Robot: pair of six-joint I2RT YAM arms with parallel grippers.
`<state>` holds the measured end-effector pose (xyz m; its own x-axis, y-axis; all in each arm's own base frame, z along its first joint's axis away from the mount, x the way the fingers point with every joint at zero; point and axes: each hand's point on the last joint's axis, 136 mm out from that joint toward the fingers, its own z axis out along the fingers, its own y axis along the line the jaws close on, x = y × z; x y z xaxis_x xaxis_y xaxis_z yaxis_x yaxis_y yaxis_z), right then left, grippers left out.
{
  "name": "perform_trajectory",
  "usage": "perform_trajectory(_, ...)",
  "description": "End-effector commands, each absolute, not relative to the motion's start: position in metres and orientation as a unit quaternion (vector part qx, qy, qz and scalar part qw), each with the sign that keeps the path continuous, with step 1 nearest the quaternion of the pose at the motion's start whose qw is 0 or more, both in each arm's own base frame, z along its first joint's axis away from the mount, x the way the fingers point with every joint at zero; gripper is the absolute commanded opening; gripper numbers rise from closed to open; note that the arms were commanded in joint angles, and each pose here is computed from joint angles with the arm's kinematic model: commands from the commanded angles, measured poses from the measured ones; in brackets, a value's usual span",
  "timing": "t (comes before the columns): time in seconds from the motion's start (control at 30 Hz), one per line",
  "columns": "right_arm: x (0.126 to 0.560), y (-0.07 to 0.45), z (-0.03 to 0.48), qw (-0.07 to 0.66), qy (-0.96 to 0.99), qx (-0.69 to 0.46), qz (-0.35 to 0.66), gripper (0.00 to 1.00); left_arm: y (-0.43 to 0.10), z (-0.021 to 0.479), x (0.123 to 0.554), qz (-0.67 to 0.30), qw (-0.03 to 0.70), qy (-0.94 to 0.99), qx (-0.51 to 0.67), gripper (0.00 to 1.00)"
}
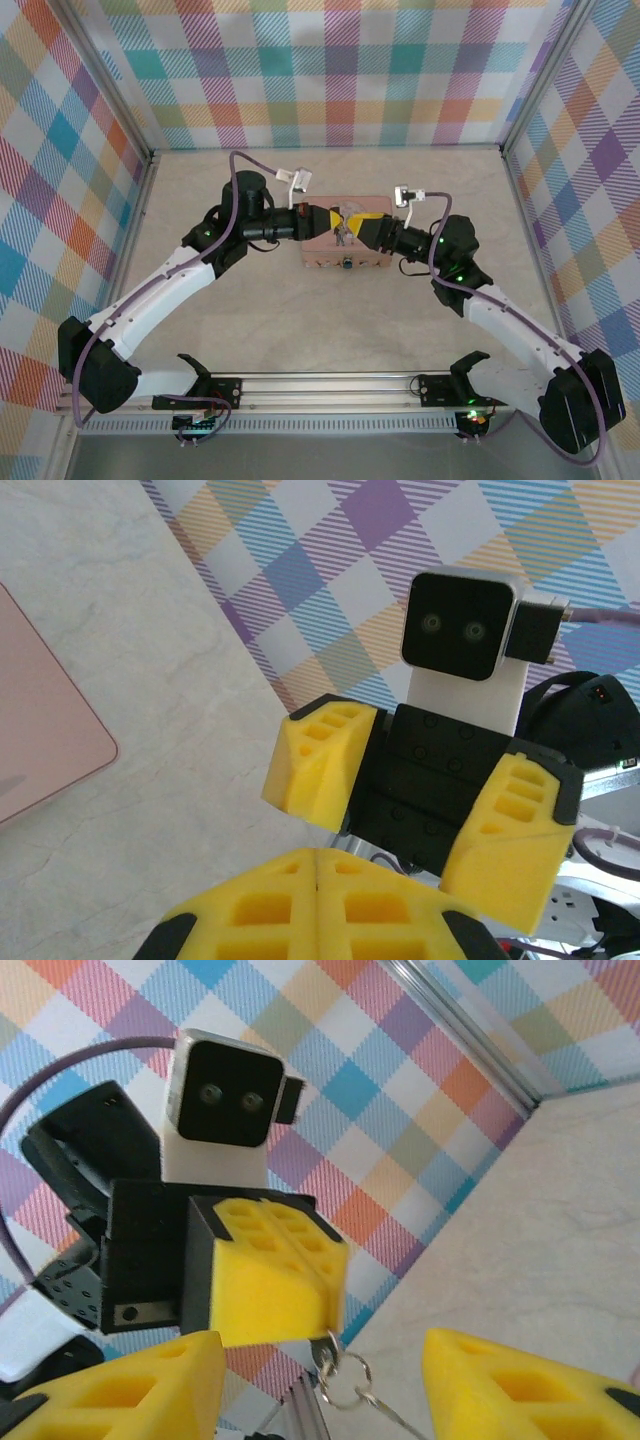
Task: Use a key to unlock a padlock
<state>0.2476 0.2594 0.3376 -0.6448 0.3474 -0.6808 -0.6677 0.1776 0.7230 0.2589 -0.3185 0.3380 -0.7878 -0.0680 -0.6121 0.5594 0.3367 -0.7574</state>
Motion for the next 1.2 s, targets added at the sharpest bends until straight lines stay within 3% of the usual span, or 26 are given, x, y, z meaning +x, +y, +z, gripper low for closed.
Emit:
perform_trajectory(0.0, 0.239, 0.26, 0.355, 0.411, 0.622, -0.142, 0.652, 0.56, -0.325, 0.352, 0.246, -0.578, 0.285, 0.743, 0.179, 0.0)
perform_trajectory(0.17, 0.239, 0.264, 0.355, 0.401, 0.622, -0.149, 0.655, 0.54, -0.327, 0.356, 0.243, -0.583, 0.287, 0.738, 0.18, 0.0)
perform_trajectory(0.5, 0.234, 0.269, 0.353, 0.389, 0.622, -0.166, 0.659, 0.29, -0.327, 0.356, 0.245, -0.585, 0.292, 0.736, 0.175, 0.0)
perform_trajectory(0.67, 0.237, 0.273, 0.349, 0.379, 0.628, -0.168, 0.659, 0.3, -0.327, 0.355, 0.246, -0.588, 0.291, 0.735, 0.171, 0.0)
perform_trajectory(0.8, 0.237, 0.275, 0.347, 0.376, 0.629, -0.17, 0.659, 0.24, -0.326, 0.356, 0.245, -0.588, 0.293, 0.734, 0.17, 0.0)
perform_trajectory(0.97, 0.236, 0.276, 0.345, 0.373, 0.63, -0.174, 0.659, 0.08, -0.324, 0.358, 0.244, -0.587, 0.299, 0.733, 0.169, 0.0)
perform_trajectory(1.07, 0.235, 0.277, 0.344, 0.371, 0.631, -0.175, 0.659, 0.08, -0.322, 0.358, 0.246, -0.584, 0.305, 0.734, 0.164, 0.0)
perform_trajectory(1.17, 0.233, 0.278, 0.344, 0.369, 0.63, -0.181, 0.659, 0.0, -0.321, 0.36, 0.246, -0.584, 0.309, 0.733, 0.163, 0.0)
